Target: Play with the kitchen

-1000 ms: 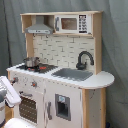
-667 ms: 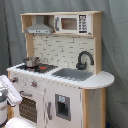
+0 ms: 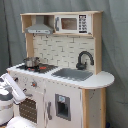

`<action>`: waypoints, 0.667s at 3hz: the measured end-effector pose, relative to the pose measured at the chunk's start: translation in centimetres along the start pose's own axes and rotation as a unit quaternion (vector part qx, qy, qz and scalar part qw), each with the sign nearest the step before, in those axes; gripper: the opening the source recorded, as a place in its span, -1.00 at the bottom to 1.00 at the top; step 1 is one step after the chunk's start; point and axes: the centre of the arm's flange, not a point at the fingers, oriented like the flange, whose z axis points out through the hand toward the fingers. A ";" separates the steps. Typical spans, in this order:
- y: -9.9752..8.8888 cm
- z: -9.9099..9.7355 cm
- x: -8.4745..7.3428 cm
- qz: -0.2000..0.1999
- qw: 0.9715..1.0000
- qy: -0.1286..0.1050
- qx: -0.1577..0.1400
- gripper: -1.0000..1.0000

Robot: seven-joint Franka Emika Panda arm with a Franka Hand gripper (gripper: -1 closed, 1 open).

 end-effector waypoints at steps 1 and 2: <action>0.1 1.5 -0.8 0.017 1.000 0.011 -0.005 1.00; 0.0 2.8 -1.6 0.028 0.999 0.022 -0.010 1.00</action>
